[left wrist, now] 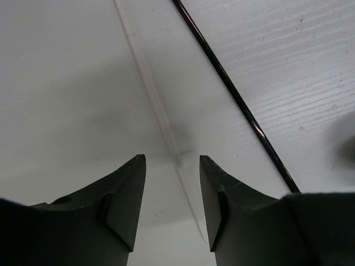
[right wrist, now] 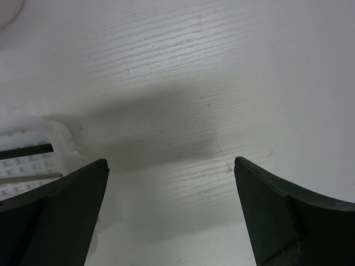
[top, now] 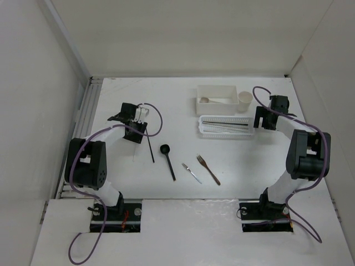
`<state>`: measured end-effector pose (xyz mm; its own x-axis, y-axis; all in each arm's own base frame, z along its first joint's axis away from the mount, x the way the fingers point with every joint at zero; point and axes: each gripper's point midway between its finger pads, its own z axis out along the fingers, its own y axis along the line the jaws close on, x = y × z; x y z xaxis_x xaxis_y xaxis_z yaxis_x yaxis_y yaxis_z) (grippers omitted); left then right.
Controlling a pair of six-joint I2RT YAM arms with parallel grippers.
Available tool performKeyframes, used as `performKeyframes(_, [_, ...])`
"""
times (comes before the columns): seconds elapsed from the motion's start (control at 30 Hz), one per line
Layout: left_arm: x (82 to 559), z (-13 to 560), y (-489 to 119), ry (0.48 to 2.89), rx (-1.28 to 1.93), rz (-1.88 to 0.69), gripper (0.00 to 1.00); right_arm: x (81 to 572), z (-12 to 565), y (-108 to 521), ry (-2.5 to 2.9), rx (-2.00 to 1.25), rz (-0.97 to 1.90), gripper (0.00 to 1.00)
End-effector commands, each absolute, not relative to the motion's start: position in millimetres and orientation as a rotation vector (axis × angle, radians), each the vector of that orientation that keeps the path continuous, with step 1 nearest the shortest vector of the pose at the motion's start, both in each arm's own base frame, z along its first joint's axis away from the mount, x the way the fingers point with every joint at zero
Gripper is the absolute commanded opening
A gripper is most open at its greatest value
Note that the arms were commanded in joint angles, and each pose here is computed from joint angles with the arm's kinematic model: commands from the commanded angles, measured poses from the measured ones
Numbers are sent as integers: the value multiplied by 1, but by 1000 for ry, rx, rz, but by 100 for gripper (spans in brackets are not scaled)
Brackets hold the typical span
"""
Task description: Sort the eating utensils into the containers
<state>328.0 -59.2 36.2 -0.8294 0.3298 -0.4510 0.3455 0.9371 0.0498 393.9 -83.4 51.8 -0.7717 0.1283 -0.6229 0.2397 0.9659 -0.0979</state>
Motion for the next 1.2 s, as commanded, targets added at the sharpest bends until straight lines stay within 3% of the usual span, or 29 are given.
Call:
performKeyframes(0.0, [325,33,-60,2631,505,-56,41,413,69,-85,2403,238,-215,100])
performKeyframes(0.43, [325,27,-62,2641,510,-71,40,414,69,-80,2407,198,-226,100])
performKeyframes(0.73, [322,10,-67,2707,541,-115,29,412,69,-76,2407,187,-222,100])
performKeyframes(0.83, [323,6,-71,2724,549,-148,16,412,72,-79,2406,196,-244,100])
performKeyframes(0.87, [319,2,-70,2743,552,-149,3,416,82,-81,2381,200,-255,100])
performKeyframes(0.9, [319,2,-72,2742,554,-164,0,413,81,-83,2391,206,-270,100])
performKeyframes(1.17, [353,47,-55,2655,445,-128,0,412,117,-97,2311,258,-337,100])
